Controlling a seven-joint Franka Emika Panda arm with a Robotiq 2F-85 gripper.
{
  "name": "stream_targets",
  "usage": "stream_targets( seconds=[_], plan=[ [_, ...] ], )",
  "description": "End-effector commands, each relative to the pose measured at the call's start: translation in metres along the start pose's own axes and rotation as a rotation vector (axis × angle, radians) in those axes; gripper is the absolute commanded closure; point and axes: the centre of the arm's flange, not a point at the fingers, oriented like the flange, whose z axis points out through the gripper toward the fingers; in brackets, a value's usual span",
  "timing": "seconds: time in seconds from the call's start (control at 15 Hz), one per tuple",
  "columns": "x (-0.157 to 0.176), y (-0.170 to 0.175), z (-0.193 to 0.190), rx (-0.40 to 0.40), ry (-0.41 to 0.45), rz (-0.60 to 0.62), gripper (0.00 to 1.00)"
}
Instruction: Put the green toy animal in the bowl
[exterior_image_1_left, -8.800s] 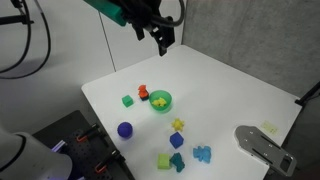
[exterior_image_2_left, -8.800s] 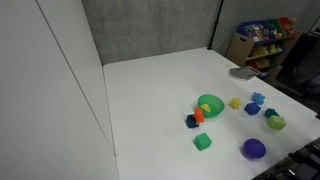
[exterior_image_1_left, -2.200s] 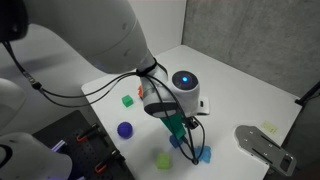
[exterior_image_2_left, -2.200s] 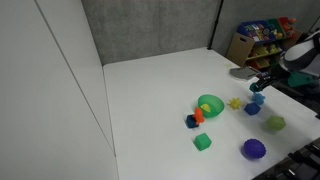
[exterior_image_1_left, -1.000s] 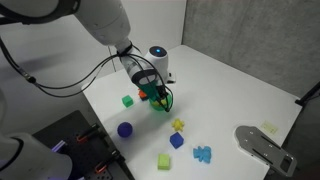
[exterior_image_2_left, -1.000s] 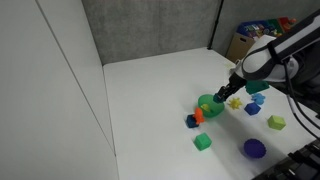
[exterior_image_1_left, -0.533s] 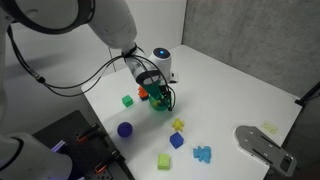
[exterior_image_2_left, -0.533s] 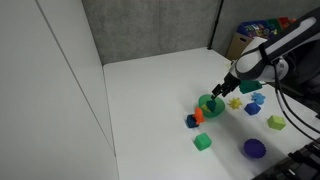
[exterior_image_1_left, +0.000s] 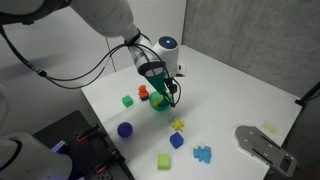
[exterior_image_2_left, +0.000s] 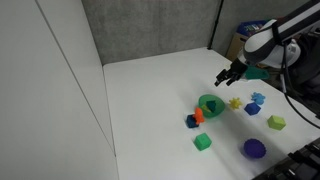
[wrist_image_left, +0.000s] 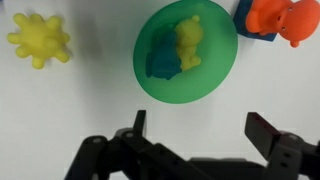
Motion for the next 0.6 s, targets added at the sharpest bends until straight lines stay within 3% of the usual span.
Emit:
stream_targets(
  seconds=[0.0,0.27,0.53],
  plan=[
    [-0.007,0.015,-0.055,0.038,-0.009,0.035,0.0],
    [-0.005,0.031,-0.108,0.049,-0.071,0.076,0.0],
    [-0.005,0.047,-0.171,-0.03,-0.072,0.072,0.0]
  ],
)
